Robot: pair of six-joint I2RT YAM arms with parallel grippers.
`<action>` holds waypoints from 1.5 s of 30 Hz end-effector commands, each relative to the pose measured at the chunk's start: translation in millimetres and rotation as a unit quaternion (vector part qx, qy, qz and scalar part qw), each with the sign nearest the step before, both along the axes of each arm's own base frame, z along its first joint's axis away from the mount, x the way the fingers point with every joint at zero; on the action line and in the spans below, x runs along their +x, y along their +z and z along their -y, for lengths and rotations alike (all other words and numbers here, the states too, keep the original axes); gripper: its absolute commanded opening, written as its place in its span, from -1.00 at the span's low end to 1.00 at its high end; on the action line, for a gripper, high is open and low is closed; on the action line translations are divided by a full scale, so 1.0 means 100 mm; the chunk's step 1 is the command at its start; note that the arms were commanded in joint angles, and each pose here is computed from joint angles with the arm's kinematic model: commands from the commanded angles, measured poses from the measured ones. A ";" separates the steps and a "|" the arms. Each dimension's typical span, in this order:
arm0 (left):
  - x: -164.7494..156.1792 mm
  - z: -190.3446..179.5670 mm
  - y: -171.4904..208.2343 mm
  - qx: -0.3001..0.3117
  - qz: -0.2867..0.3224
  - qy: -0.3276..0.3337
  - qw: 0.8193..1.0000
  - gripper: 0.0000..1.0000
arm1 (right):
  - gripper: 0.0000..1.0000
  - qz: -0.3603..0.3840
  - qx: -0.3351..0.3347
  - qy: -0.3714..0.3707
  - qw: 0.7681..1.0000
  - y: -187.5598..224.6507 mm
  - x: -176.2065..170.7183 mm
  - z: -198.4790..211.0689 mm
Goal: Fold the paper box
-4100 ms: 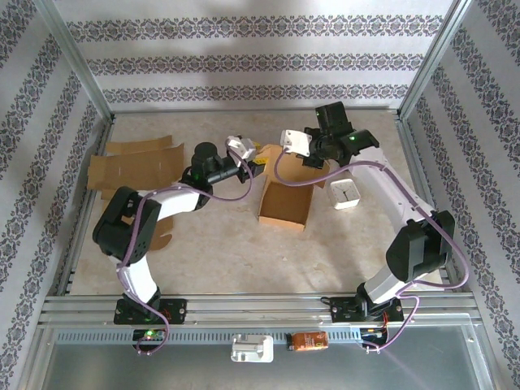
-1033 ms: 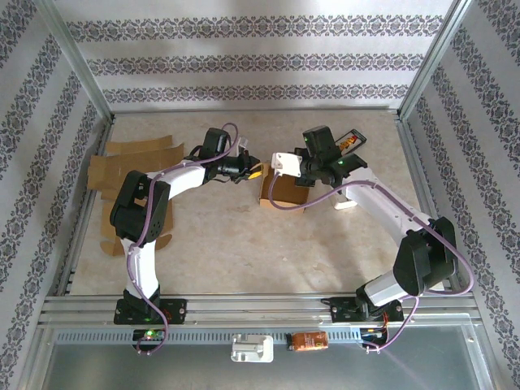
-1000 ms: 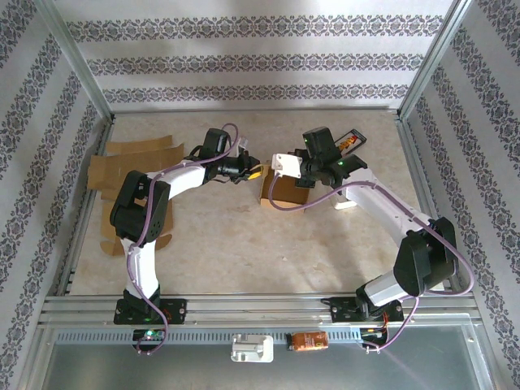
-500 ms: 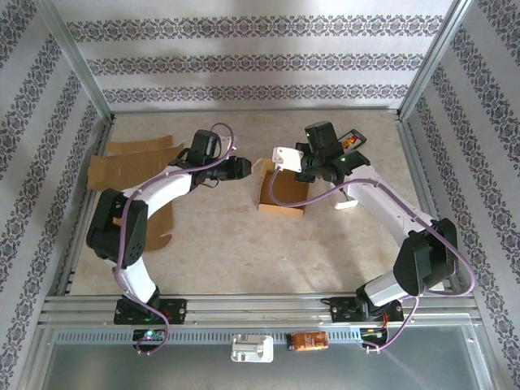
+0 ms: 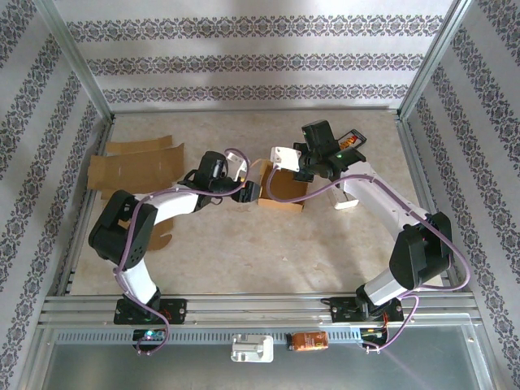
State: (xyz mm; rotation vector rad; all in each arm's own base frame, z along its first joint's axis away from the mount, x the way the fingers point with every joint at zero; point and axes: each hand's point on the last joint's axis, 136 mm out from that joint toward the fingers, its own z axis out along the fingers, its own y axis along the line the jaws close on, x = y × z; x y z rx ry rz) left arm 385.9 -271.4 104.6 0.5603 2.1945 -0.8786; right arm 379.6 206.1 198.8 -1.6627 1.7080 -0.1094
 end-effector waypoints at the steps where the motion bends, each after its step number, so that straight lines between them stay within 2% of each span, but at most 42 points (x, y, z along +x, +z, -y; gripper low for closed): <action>1: 0.29 0.14 0.15 -0.008 0.068 0.027 0.997 0.47 | -0.92 -0.002 0.010 0.006 1.000 0.08 0.01 -0.01; 4: 0.43 0.18 0.02 0.025 0.085 0.051 0.995 0.57 | -0.92 -0.005 0.015 0.005 1.000 0.09 0.02 -0.02; 8: 0.63 0.11 -0.07 0.046 0.092 0.099 0.990 0.58 | -0.92 -0.010 0.019 0.006 1.000 0.09 0.01 -0.02; 10: 0.69 0.12 -0.12 0.050 0.092 0.105 0.989 0.50 | -0.91 -0.012 0.020 0.006 1.000 0.09 0.02 -0.03; 13: 0.72 0.21 -0.21 0.052 0.076 0.087 0.992 0.28 | -0.91 -0.016 0.023 0.006 1.000 0.07 0.02 -0.04; 15: 0.72 0.25 -0.28 0.055 0.059 0.080 0.994 0.10 | -0.83 -0.017 0.024 0.005 1.000 0.06 0.02 -0.05; 17: 0.72 0.25 -0.31 0.055 0.053 0.082 0.994 -0.03 | -0.65 -0.019 0.025 -0.001 0.999 0.06 0.04 -0.04; 20: 0.70 0.25 -0.35 0.058 0.046 0.080 0.994 -0.22 | -0.48 -0.018 0.046 -0.020 0.999 0.14 0.09 -0.05; 25: 0.70 0.23 -0.40 0.070 0.031 0.083 0.994 -0.27 | 0.28 -0.027 0.145 -0.140 0.979 0.49 0.27 0.02; 28: 0.70 0.22 -0.38 0.073 0.026 0.087 0.993 -0.27 | 0.77 -0.070 0.232 -0.222 0.944 0.66 0.22 0.10; 30: 0.70 0.22 -0.35 0.071 0.022 0.089 0.993 -0.27 | 0.90 -0.111 0.298 -0.284 0.905 0.72 0.14 0.20; 31: 0.70 0.22 -0.34 0.070 0.020 0.089 0.993 -0.27 | 0.92 -0.130 0.328 -0.323 0.878 0.73 0.12 0.28; 34: 0.70 0.23 -0.32 0.065 0.016 0.091 0.994 -0.27 | 0.91 -0.225 0.416 -0.440 0.764 0.60 0.01 0.61; 35: 0.70 0.24 -0.31 0.063 0.016 0.089 0.994 -0.27 | 0.90 -0.258 0.438 -0.452 0.733 0.54 -0.06 0.67; 36: 0.70 0.25 -0.31 0.061 0.014 0.089 0.994 -0.27 | 0.90 -0.270 0.448 -0.458 0.719 0.48 -0.13 0.71; 39: 0.70 0.27 -0.32 0.059 0.009 0.087 0.994 -0.27 | 0.96 -0.231 0.426 -0.480 0.732 0.27 -0.27 0.93; 42: 0.71 0.28 -0.30 0.055 0.008 0.088 0.995 -0.27 | 0.96 -0.200 0.394 -0.479 0.758 0.06 -0.29 1.08; 45: 0.71 0.28 -0.30 0.053 0.006 0.088 0.995 -0.27 | 0.96 -0.196 0.370 -0.458 0.784 -0.13 -0.22 1.06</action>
